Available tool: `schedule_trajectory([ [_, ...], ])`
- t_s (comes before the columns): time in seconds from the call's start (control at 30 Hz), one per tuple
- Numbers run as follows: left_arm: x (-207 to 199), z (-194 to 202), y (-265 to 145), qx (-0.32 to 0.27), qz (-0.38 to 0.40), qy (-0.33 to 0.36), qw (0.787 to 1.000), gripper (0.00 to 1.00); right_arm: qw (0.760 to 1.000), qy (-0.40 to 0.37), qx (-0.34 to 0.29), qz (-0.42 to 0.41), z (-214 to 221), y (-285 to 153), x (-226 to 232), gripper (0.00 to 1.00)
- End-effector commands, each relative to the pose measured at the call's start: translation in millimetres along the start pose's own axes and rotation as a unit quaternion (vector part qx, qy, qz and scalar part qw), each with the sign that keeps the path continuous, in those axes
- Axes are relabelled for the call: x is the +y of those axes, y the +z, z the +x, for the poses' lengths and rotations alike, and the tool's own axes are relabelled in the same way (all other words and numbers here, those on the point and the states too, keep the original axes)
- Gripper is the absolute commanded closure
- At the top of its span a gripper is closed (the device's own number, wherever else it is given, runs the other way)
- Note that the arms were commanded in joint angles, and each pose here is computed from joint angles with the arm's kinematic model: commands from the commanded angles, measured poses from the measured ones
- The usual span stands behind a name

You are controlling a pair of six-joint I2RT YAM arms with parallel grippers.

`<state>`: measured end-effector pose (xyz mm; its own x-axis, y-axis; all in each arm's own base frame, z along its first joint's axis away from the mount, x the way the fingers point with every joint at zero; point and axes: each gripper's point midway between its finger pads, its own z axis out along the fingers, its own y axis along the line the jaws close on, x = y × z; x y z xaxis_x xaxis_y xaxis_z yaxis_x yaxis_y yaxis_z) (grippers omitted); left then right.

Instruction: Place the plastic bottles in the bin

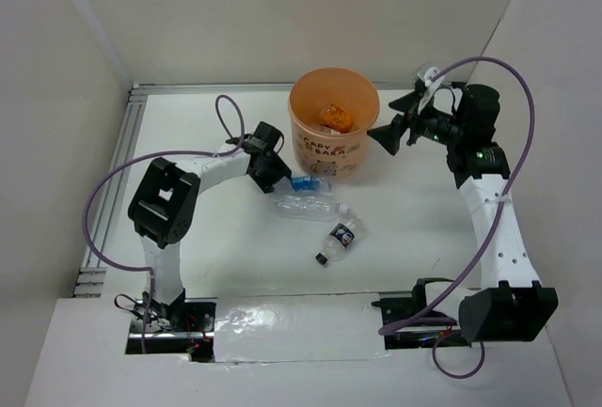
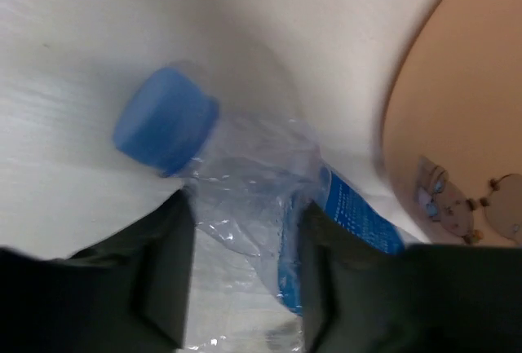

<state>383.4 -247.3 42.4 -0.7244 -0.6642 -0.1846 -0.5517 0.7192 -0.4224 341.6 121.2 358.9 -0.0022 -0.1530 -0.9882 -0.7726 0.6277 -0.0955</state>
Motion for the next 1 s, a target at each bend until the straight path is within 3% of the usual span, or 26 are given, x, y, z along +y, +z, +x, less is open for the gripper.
schedule_trajectory([
  [0.0,14.6,4.5,4.0,-0.006,-0.041,-0.003,0.999,0.60,0.998,0.024,0.037,-0.045,38.4,-18.3,31.1,0.00],
  [0.07,24.5,3.0,-2.9,-0.016,-0.053,-0.007,0.998,0.68,0.996,0.034,0.048,-0.065,51.7,-25.8,46.0,0.00],
  [0.2,44.1,-10.0,-44.2,-0.065,-0.045,-0.012,0.997,0.71,0.996,0.008,0.060,-0.068,71.2,-39.6,62.3,0.00],
  [0.33,47.0,-26.4,-97.4,-0.109,0.014,0.000,0.994,0.78,0.994,0.016,0.082,-0.069,100.6,-48.2,71.1,0.00],
  [0.43,25.6,-38.6,-147.6,-0.147,0.083,0.018,0.986,0.80,0.993,0.012,0.093,-0.072,115.1,-53.4,76.6,0.00],
  [0.6,-34.6,-49.7,-224.4,-0.201,0.215,0.061,0.954,0.81,0.988,-0.001,0.123,-0.090,147.4,-61.2,87.4,0.12],
  [0.7,-83.0,-65.8,-270.7,-0.241,0.292,0.073,0.923,0.83,0.985,-0.007,0.136,-0.104,162.1,-65.6,96.4,0.32],
  [0.77,-108.4,-70.9,-276.0,-0.256,0.312,0.085,0.911,0.83,0.985,-0.008,0.137,-0.106,164.6,-67.1,99.2,0.39],
  [0.83,-142.9,-81.9,-300.4,-0.280,0.350,0.080,0.890,0.83,0.984,-0.005,0.139,-0.107,166.6,-69.0,102.7,0.39],
  [0.97,-201.1,-89.5,-293.4,-0.296,0.368,0.091,0.877,0.78,0.985,-0.009,0.137,-0.106,166.0,-71.8,107.0,0.35],
])
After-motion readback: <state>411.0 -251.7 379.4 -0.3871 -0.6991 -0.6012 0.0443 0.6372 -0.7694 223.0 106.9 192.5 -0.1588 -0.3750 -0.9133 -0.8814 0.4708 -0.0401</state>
